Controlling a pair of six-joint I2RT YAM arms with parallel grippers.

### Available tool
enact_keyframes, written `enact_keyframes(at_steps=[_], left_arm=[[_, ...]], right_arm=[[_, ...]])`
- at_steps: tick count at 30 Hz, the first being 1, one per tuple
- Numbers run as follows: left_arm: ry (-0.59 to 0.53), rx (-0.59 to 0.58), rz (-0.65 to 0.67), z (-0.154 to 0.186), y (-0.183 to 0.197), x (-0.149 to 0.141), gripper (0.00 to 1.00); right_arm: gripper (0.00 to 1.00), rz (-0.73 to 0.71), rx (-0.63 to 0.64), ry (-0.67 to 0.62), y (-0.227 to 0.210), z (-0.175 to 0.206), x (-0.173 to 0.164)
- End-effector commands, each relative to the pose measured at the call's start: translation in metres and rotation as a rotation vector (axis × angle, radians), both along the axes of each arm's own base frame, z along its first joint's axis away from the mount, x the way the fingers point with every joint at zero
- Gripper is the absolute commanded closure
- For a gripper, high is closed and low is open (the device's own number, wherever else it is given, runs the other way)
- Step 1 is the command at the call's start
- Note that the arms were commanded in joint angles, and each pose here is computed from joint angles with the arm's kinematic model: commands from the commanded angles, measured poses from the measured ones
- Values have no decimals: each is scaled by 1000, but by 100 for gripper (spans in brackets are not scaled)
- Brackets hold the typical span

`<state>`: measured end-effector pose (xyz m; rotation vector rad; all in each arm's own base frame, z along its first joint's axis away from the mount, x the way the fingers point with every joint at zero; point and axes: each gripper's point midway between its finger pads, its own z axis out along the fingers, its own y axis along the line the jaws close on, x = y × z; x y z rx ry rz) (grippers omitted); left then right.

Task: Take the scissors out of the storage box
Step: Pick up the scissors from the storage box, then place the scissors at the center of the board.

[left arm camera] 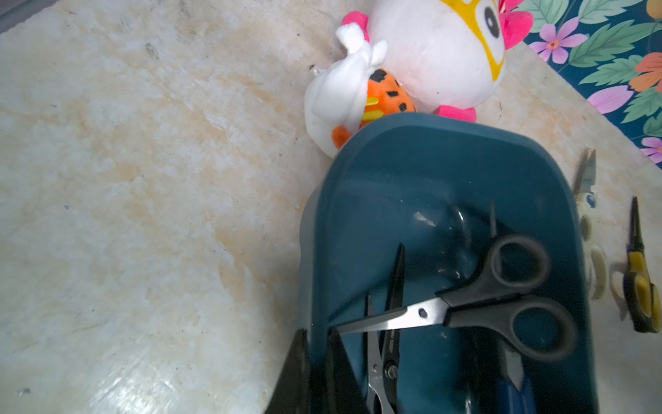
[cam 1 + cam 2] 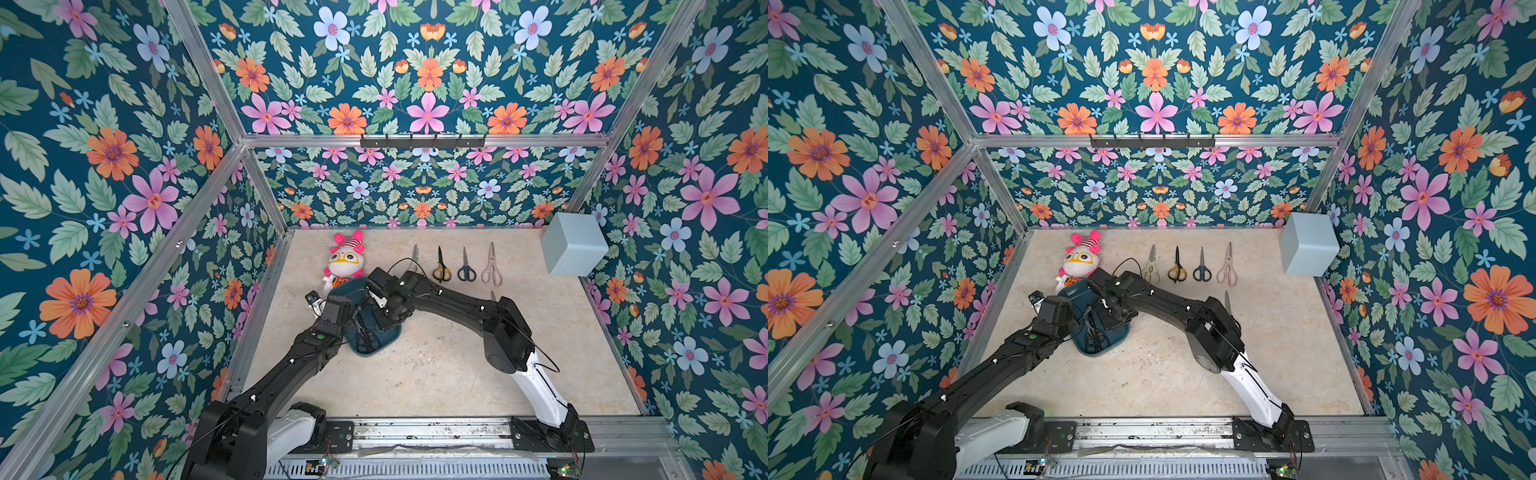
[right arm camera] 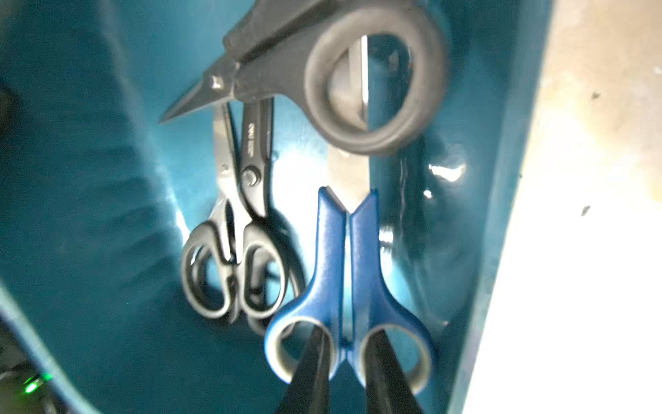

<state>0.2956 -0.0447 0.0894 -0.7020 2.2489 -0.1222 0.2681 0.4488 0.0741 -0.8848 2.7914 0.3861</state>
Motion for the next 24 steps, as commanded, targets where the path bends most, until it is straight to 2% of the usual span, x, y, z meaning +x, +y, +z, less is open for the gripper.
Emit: enact_keyframes(at_steps=[1,24], left_arm=[[-21,42,21,5,7,4,100],[-30,61,26,11,10,7,100]], right_arm=[[100,20,-18,49,-7,3,-12],[100,-94,-134,-69,-59,23,3]])
